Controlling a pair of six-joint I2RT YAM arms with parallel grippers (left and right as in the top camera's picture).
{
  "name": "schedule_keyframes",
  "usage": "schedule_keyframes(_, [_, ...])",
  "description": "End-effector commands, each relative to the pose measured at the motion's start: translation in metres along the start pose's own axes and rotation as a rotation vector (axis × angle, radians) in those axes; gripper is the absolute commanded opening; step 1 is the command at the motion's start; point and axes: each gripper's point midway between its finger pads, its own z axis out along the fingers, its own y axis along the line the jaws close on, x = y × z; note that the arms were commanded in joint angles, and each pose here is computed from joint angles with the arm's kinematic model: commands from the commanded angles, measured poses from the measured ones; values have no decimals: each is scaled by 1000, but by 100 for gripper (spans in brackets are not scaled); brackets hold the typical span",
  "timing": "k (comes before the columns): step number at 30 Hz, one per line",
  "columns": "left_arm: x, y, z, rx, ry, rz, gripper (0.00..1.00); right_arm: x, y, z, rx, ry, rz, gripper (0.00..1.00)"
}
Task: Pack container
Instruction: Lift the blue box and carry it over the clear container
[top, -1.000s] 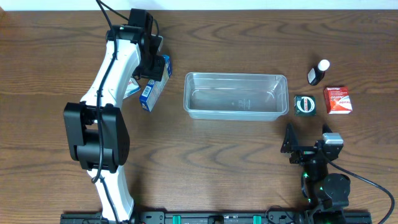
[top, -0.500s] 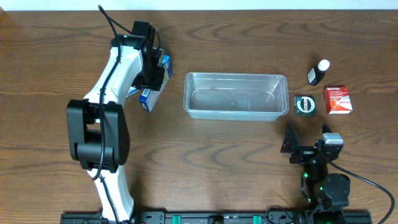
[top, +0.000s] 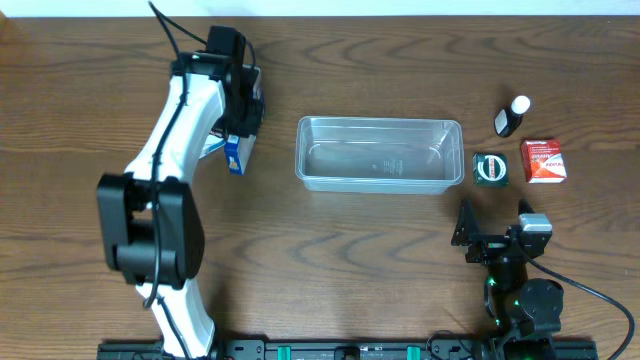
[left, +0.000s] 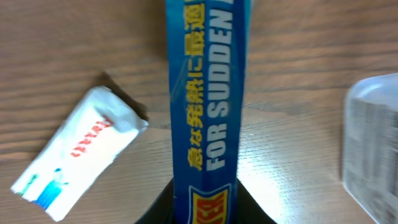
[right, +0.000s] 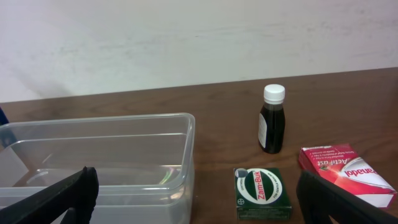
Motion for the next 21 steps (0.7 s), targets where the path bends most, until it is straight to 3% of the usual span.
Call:
schedule_keyframes(1, [-18, 2, -50, -19, -138, 6, 19, 1, -2, 0, 9, 1, -15, 99])
schedule_keyframes(8, [-22, -32, -114, -17, -292, 208, 19, 1, -2, 0, 9, 1, -15, 99])
schedule_keyframes(15, [-4, -123, -167, -5, -424, 741, 19, 1, -2, 0, 9, 1, -15, 99])
schedule_keyframes(21, [20, -196, -174, 98, -473, 1127, 19, 1, -2, 0, 9, 1, -15, 99])
